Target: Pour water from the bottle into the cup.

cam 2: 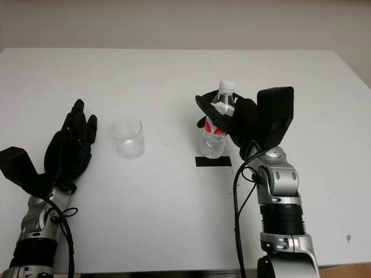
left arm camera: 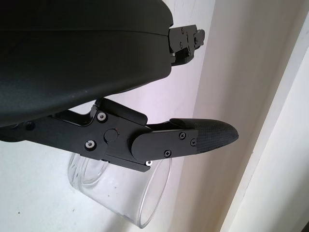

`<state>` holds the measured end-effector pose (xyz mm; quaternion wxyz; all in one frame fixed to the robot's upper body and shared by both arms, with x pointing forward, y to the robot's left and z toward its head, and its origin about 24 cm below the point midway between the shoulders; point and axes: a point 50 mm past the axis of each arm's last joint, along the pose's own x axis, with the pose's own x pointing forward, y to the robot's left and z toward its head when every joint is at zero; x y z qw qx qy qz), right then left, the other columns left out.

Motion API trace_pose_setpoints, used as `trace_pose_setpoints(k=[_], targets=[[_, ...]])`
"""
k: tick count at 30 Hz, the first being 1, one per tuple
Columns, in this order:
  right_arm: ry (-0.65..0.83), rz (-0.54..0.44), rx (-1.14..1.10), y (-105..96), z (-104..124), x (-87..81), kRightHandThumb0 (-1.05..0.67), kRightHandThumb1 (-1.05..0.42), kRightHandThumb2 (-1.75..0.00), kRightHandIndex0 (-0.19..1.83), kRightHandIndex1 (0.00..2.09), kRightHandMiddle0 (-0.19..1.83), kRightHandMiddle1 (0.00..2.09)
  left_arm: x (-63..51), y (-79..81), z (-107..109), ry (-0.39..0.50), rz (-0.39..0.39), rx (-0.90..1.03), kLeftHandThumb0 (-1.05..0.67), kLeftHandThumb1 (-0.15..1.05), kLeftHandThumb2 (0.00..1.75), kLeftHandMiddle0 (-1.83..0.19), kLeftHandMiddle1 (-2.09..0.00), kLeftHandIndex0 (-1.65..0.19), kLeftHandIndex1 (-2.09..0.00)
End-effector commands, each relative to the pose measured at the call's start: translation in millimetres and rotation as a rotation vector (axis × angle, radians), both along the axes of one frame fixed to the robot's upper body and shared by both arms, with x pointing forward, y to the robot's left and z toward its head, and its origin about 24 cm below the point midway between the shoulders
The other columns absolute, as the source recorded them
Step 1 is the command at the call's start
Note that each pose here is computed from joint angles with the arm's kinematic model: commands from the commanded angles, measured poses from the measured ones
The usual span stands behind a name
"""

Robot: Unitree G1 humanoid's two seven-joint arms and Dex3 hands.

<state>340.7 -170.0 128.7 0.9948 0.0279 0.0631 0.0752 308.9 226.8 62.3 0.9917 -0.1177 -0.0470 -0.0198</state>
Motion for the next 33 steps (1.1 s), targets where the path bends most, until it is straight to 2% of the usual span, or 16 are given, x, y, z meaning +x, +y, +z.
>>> trace_pose_setpoints(k=[1,16,25,30,33], targets=[[-0.023,-0.003,0.006,-0.7,3.3,-3.3,-0.38,-1.05,-0.34,1.56,2.09,1.12,2.09,-2.3,2.7,-2.1,0.009,0.007,-0.001,-0.73,1.05,0.46,0.12,-0.06,0.11,-0.06],[-0.064,0.017,-0.04,-4.8,-11.5,-11.1,-0.38,-1.05,-0.37,1.53,2.09,1.15,2.09,-2.8,4.9,-0.6,0.012,0.0,0.003,-0.73,1.05,0.46,0.11,-0.05,0.11,-0.06],[-0.112,0.029,-0.096,-3.4,-15.3,-12.8,-0.38,-1.05,-0.37,1.59,2.09,1.21,2.09,-3.5,4.0,-0.4,0.01,-0.004,0.006,-0.73,1.05,0.46,0.12,-0.05,0.11,-0.05],[-0.096,0.051,-0.128,-2.0,-17.9,-11.8,-0.39,-1.05,-0.36,1.59,2.09,1.2,2.09,-3.4,4.5,-1.0,0.014,-0.001,0.008,-0.73,1.05,0.46,0.12,-0.05,0.1,-0.06],[-0.082,0.066,-0.151,-1.0,-19.1,-11.6,-0.42,-1.05,-0.34,1.53,2.09,1.14,2.09,-3.2,5.2,-1.4,0.015,-0.003,0.009,-0.74,1.05,0.46,0.12,-0.05,0.11,-0.05]])
